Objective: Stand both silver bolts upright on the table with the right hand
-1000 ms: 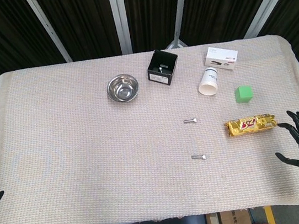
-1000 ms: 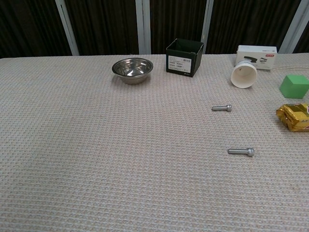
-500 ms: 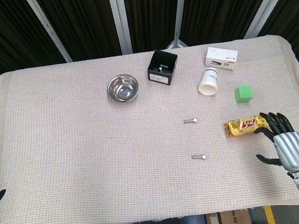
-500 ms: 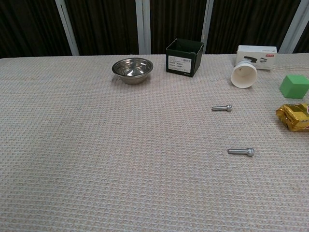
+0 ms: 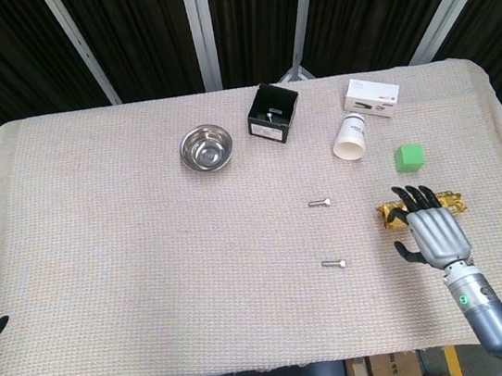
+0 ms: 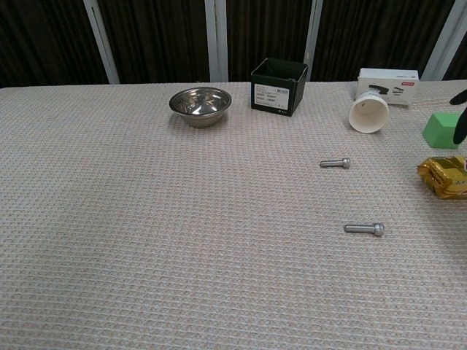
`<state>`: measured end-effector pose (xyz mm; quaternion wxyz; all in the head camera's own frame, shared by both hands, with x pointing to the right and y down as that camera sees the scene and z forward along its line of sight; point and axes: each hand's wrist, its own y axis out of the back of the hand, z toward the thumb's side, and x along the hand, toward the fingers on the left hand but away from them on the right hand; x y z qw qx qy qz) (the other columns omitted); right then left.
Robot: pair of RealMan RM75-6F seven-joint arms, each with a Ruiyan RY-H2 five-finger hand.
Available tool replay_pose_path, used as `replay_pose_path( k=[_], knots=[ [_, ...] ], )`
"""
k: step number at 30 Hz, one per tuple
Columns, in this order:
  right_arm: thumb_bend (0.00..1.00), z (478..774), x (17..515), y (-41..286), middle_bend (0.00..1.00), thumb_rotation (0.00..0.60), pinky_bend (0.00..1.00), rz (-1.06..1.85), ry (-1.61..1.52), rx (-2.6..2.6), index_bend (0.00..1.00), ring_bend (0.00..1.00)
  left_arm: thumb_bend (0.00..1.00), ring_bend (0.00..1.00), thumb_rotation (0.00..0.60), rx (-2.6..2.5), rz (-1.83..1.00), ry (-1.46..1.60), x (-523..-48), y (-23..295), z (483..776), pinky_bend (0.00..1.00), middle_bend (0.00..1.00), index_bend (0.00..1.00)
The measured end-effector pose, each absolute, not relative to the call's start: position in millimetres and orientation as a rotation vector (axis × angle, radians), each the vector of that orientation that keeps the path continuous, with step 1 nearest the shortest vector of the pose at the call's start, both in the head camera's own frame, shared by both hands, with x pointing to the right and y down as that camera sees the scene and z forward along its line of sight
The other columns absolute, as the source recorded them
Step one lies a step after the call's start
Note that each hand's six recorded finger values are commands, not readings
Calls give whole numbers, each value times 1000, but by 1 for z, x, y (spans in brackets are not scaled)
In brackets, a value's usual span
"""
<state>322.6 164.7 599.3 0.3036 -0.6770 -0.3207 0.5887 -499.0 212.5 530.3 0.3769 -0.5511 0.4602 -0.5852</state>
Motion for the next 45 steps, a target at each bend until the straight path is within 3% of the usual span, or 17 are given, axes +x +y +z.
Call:
replay_pose_path(
  k=[20, 45],
  knots=[
    [369, 639, 235, 193, 69, 600, 0, 1567, -758, -1801, 423, 10, 11, 0, 600, -1402, -1514, 1193, -502, 214, 530, 0, 19, 103],
    [370, 673, 228, 213, 69, 600, 0, 1612, -777, -1806, 493, 10, 11, 0, 600, -1443, -1539, 1150, -499, 212, 541, 0, 19, 103]
  ],
)
